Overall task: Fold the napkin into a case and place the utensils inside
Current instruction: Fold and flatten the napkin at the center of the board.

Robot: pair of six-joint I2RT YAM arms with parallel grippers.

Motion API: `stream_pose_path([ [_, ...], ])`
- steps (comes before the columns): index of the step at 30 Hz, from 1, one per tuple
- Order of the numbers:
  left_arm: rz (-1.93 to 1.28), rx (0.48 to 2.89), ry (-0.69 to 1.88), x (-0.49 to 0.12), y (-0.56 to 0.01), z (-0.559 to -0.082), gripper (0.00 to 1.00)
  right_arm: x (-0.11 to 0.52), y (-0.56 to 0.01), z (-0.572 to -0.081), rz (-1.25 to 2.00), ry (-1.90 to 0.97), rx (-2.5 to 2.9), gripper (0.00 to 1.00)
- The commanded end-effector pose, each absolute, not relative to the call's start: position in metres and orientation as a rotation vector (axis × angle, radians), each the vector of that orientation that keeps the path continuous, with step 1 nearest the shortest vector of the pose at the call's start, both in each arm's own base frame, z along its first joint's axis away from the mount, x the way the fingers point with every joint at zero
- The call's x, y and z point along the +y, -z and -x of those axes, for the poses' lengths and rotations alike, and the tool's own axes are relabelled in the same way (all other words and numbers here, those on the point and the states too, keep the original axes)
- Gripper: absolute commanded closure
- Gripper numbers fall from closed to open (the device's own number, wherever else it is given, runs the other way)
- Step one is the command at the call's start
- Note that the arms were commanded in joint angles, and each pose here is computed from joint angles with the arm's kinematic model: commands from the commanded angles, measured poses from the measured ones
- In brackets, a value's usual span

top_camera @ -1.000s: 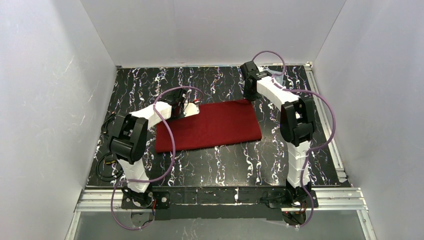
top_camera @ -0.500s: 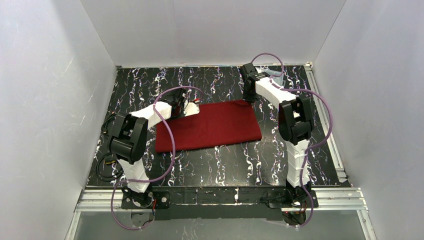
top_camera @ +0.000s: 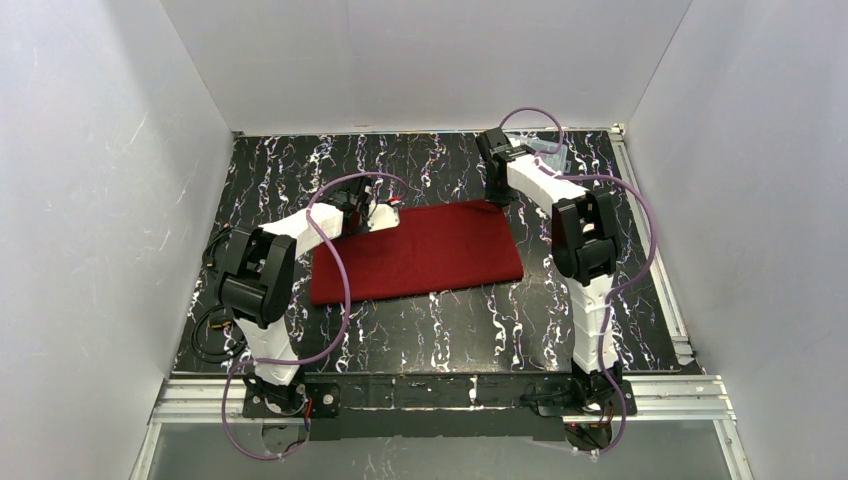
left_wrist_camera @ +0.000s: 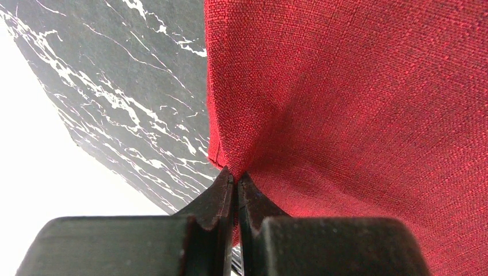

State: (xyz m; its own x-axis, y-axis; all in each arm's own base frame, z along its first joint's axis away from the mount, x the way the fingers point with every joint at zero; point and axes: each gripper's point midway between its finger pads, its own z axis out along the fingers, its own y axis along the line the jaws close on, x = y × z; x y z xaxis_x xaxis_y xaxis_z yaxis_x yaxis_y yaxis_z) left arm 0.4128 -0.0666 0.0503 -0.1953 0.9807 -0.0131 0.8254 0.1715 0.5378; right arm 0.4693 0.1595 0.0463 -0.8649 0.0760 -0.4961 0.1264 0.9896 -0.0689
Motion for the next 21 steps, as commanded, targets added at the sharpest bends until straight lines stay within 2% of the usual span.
stream_pose_path([
  [1,-1.689,2.083,-0.623,-0.061,-0.063,-0.413,1.00,0.154,-0.097,-0.484,-0.179,0.114,2.490,0.99],
  [8,-1.672,2.090,-0.637,-0.055,-0.068,-0.418,1.00,0.152,-0.111,-0.489,-0.188,0.110,2.462,0.99],
  [21,-1.668,2.121,-0.636,-0.054,-0.050,-0.425,1.00,0.154,-0.097,-0.498,-0.199,0.087,2.485,0.99],
])
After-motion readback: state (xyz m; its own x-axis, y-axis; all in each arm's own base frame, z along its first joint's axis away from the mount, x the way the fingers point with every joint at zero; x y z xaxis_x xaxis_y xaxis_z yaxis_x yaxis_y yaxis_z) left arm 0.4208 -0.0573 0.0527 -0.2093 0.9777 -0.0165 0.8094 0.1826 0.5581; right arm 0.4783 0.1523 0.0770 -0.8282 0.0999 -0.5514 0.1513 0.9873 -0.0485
